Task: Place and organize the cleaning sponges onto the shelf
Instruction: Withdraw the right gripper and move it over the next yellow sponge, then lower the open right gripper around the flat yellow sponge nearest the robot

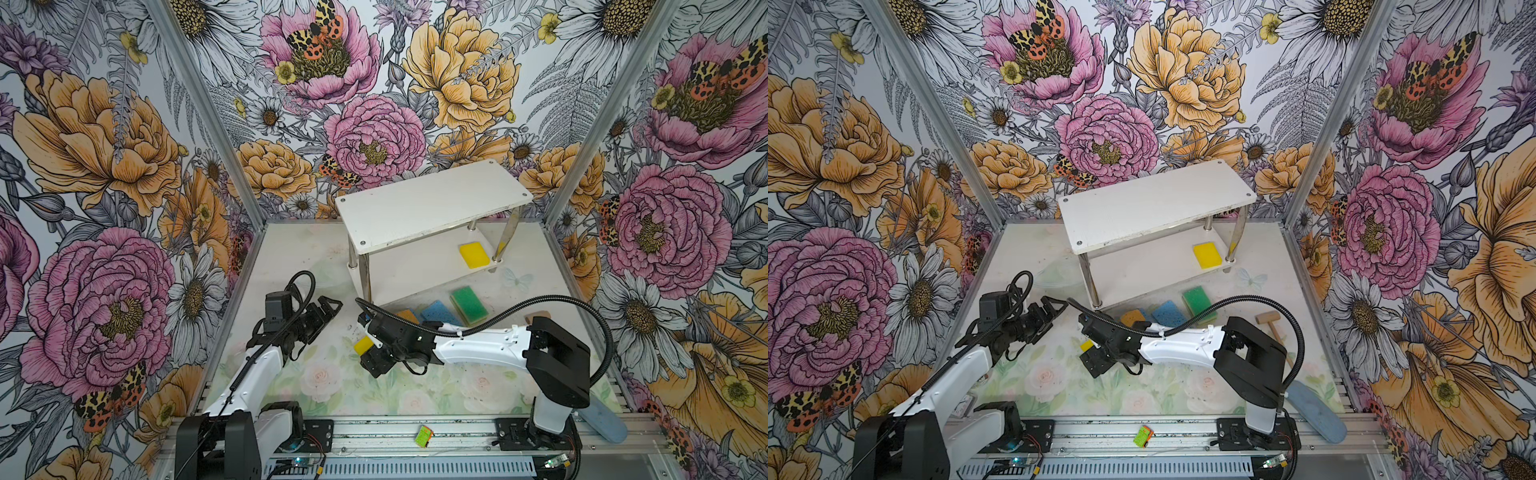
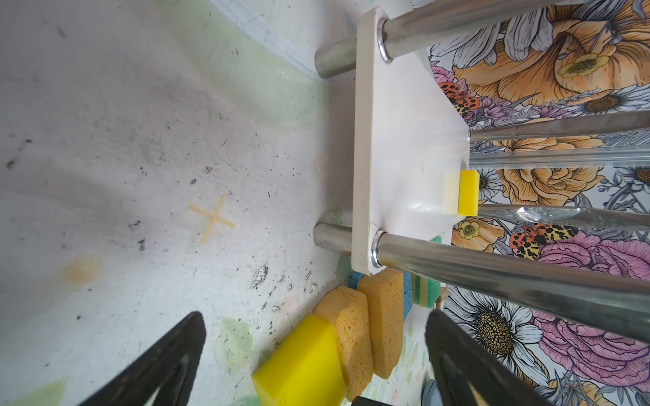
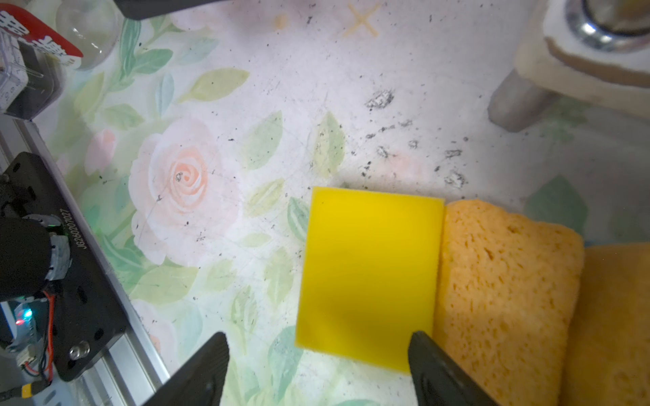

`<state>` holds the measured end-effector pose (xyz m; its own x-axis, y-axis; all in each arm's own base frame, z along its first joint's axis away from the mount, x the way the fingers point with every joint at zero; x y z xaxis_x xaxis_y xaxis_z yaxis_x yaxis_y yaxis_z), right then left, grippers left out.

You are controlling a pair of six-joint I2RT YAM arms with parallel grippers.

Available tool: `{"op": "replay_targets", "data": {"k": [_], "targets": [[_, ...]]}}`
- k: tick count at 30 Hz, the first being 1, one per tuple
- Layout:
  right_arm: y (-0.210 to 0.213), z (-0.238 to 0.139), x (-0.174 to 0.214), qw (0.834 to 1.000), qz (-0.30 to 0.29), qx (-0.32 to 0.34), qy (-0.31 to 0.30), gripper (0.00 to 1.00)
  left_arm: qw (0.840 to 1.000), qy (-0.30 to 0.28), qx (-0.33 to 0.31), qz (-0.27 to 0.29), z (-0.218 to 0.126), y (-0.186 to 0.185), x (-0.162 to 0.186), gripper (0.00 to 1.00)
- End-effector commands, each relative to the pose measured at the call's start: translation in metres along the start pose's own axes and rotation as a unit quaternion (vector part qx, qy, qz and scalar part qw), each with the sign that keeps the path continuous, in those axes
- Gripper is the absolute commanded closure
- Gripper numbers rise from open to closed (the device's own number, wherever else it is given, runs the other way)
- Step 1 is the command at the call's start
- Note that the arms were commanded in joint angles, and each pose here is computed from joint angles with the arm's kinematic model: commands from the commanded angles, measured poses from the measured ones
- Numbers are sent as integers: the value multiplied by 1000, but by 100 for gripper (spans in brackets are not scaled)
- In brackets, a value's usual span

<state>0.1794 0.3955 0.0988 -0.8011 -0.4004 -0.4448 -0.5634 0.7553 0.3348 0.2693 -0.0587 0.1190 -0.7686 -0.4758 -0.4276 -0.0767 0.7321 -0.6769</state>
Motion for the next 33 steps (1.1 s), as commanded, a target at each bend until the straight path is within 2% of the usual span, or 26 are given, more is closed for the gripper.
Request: {"op": "replay_targets", "data": {"k": [1,9,21,33], "targets": [[-2,4,-6,1000,8,21,-6,18,1000,-9,1,14,2,4,-3,1],[2,12,0,1000,3,9,19,20,1000,-5,2,11,5,6,-2,1],[31,13,10,997,-48,-35,38,22,1000,-4,1,8,6,10,1,1],[11,-1,1,999,-40,26,-12,24,1000,-5,1,7,6,11,1,1]]}}
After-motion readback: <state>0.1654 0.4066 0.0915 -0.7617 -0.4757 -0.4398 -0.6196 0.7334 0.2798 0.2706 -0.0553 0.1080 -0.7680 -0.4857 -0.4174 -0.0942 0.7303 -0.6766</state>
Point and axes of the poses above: each gripper's point midway between its finger pads, its own z axis out along the fingers, its own y axis along the line the jaws close on, x = y × z, the point moved 3 cm from there along -z, back along the fingers, and after that the axes turned 13 degrees about z, right-handed, at the moved point
